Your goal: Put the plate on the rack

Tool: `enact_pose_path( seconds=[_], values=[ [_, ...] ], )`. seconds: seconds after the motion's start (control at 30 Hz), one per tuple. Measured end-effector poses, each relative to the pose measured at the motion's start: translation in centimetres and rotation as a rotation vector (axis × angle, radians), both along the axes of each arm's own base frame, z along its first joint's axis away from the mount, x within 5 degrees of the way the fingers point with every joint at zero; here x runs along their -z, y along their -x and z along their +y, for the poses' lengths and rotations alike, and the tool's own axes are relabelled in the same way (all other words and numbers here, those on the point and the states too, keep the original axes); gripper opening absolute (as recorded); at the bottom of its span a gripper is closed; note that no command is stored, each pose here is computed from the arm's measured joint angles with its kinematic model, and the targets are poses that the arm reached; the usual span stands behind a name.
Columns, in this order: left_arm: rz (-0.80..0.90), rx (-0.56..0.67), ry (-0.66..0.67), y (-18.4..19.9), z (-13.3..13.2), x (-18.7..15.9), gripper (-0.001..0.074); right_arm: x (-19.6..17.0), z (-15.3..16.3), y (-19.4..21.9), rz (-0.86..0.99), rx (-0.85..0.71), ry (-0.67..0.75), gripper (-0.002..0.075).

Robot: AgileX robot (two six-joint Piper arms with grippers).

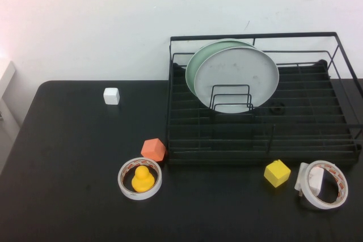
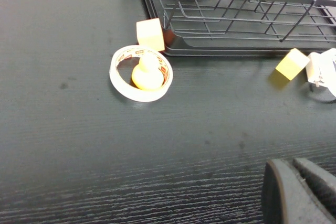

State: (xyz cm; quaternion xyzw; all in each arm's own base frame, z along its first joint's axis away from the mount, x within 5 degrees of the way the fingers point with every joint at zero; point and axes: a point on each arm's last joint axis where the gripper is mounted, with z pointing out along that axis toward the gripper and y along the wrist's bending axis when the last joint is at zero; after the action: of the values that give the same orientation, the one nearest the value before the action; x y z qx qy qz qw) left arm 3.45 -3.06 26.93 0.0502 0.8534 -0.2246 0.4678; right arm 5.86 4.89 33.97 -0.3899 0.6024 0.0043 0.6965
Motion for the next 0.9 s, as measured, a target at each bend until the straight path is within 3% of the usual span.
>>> enact_pose_path(
  seconds=[0.2,0.33,0.5,0.63,0.9],
  values=[
    [0.001,-0.001,0.001,0.0,0.0,0.0,-0.0001,3.2,-1.2,0.5,-0.042,0.147,-0.062,0.0011],
    [-0.001,0.001,-0.001,0.0,0.0,0.0,-0.0001,6.5,-2.1,-0.1,0.092,0.253,-0.098,0.0011],
    [0.001,-0.001,0.001,0.0,0.0,0.0,-0.0001,11.1,-3.9,0.6,0.386,0.488,-0.178,0.0011],
    [0.001,-0.001,0.001,0.0,0.0,0.0,-0.0001,12.9,-5.5,1.3,0.377,0.671,-0.238,0.0011],
    [0.004,0.000,0.002,0.0,0.0,0.0,-0.0001,15.8,-5.9,1.3,0.457,0.756,-0.347,0.0011]
  ],
)
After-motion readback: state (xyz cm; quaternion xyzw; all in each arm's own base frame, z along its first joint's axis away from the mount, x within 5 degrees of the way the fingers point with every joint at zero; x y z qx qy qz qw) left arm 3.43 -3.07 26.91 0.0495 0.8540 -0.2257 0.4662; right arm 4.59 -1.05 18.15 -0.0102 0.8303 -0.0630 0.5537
